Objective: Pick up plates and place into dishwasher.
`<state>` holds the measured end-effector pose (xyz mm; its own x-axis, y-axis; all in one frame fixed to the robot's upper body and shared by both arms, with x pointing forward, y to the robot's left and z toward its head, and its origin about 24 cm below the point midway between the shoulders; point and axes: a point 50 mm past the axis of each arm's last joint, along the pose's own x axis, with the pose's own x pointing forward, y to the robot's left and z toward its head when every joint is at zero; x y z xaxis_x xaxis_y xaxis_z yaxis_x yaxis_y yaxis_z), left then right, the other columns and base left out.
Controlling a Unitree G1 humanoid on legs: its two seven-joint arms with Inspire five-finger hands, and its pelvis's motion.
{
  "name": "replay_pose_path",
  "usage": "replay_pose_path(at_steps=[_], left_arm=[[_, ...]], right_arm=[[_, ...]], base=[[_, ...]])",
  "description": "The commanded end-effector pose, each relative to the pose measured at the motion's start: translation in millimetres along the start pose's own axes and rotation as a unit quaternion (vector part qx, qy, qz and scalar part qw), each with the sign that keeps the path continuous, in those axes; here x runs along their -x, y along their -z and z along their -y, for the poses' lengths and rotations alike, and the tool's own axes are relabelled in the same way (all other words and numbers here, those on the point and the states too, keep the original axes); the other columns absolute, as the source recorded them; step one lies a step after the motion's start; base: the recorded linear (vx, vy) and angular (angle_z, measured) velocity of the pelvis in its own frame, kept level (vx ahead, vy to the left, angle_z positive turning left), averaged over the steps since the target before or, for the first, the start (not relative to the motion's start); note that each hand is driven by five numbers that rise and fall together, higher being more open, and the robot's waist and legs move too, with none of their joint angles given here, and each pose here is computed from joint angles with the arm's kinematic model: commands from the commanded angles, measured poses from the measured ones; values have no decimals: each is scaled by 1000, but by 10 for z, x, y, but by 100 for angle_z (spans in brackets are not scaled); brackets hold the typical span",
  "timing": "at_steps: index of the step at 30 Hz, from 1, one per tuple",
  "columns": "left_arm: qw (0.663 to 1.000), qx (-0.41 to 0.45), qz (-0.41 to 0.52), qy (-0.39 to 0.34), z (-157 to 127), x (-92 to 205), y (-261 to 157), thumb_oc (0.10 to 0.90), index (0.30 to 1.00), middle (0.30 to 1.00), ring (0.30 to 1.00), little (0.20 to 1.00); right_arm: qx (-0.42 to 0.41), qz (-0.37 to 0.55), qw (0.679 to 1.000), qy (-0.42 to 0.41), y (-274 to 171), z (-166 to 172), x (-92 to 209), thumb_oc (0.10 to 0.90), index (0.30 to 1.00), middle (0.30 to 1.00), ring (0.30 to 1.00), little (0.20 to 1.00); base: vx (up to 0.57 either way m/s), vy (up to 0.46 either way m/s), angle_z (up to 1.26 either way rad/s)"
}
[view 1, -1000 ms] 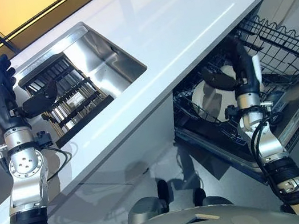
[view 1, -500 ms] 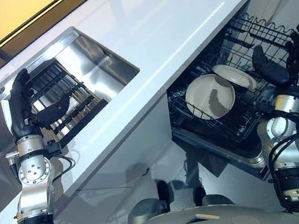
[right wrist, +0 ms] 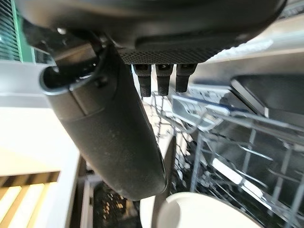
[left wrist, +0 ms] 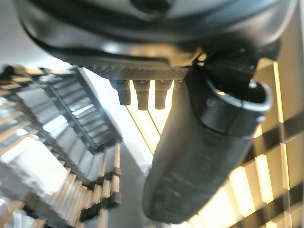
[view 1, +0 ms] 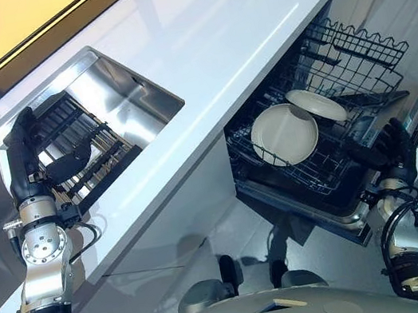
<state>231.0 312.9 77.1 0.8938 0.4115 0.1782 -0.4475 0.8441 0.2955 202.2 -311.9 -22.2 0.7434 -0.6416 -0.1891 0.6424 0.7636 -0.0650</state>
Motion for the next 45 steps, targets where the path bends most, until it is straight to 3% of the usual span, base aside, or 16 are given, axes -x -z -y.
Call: replay_pose_path(at_steps=[1, 5, 14, 26, 35, 45], left_arm=[[995, 4, 81, -53, -218, -238, -337, 800, 900, 900, 900, 900], [996, 3, 77, -51, -216, -248, -327, 800, 900, 900, 900, 900], [997, -1, 67, -41, -197, -258, -296, 800, 900, 900, 900, 900], [999, 2, 43, -29, -111, -163, -156, 800, 900, 900, 900, 900], [999, 12, 39, -3, 16, -104, -136, 800, 900, 900, 900, 900], [998, 19, 51, 33, 157, -196, -191, 800, 900, 900, 900, 900]], right_arm=[[-8, 91, 995, -31, -491, -36, -245, 800, 900, 900, 900, 900], [-31, 48, 997, -55, -380, -45, -264, 800, 900, 900, 900, 900], [-182, -41, 979, -84, -197, -116, -284, 800, 900, 900, 900, 900], [-289, -28, 948, -131, -273, -407, -240, 800, 900, 900, 900, 900], [-252, 83, 912, -314, -919, -1159, -114, 800, 900, 900, 900, 900], [-196, 163, 830, -496, -1642, -2124, 336, 800, 900, 900, 900, 900]], base=[[12, 8, 5], [9, 2, 2], [39, 8, 5], [67, 58, 2], [100, 118, 7], [87, 33, 6]])
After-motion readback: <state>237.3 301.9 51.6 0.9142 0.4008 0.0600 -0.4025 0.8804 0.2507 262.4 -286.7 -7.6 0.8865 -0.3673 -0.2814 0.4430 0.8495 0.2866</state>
